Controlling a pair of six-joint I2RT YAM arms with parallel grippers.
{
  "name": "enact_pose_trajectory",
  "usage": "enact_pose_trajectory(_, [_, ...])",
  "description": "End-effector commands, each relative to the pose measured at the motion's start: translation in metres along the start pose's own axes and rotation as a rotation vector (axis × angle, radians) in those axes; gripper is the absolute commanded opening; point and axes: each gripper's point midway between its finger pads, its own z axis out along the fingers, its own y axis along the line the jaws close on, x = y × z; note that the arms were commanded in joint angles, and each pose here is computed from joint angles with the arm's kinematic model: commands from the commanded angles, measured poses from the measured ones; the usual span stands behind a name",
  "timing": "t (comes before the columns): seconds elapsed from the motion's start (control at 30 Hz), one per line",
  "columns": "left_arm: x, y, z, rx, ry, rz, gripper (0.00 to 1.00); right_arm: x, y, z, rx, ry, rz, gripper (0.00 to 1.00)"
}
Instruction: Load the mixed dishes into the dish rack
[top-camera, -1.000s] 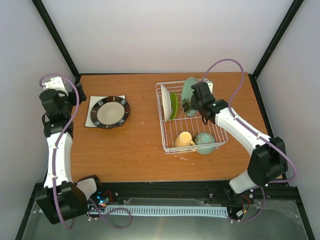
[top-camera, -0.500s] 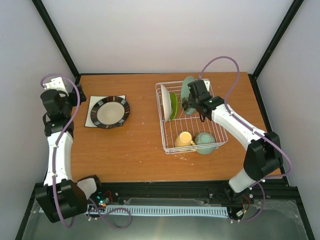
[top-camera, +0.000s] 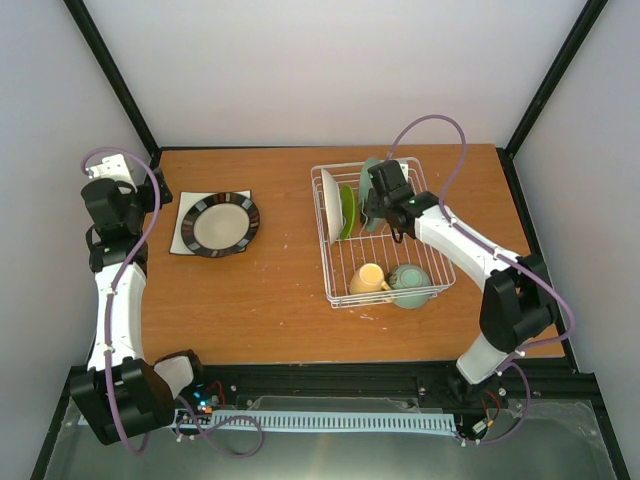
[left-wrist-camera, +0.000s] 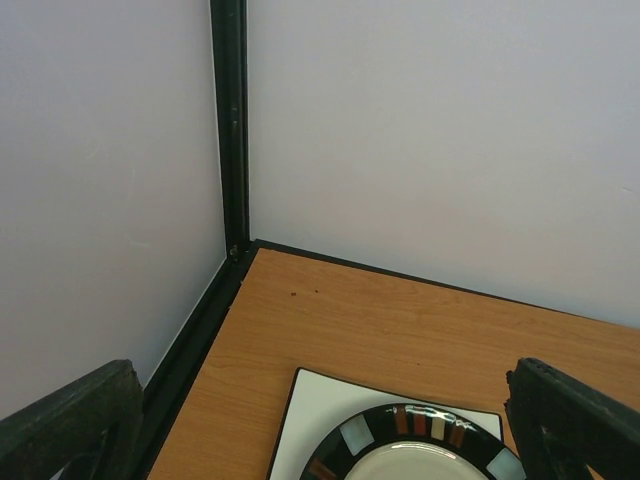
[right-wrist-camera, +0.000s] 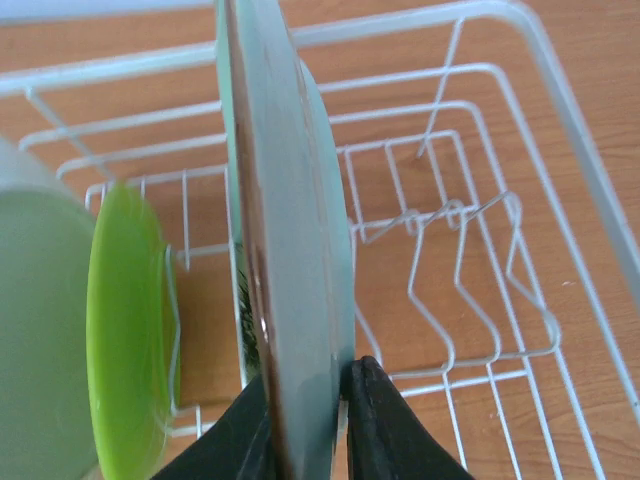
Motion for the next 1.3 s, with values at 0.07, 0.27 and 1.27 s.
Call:
enact_pose_trajectory(0.07, [-0.008,0.002,-0.001,-0.013,-0.033,0.02,1.0,0.023,0.014,-0.002,-0.049,0.089,-0.048,0.18])
enact_pose_trajectory(0.27, [-0.006,0.004,-0.001,-0.02,-0.03,0.017,1.0,0.03,0.001,-0.01,-0.017,0.085,-0.05,0.32])
enact_pose_trajectory(1.27, [0.203,-0.007,0.085,0.533,0.759,-0.598,0.45,-0.059,-0.028,-0.138,-0.199,-0.247,0.053,0.69])
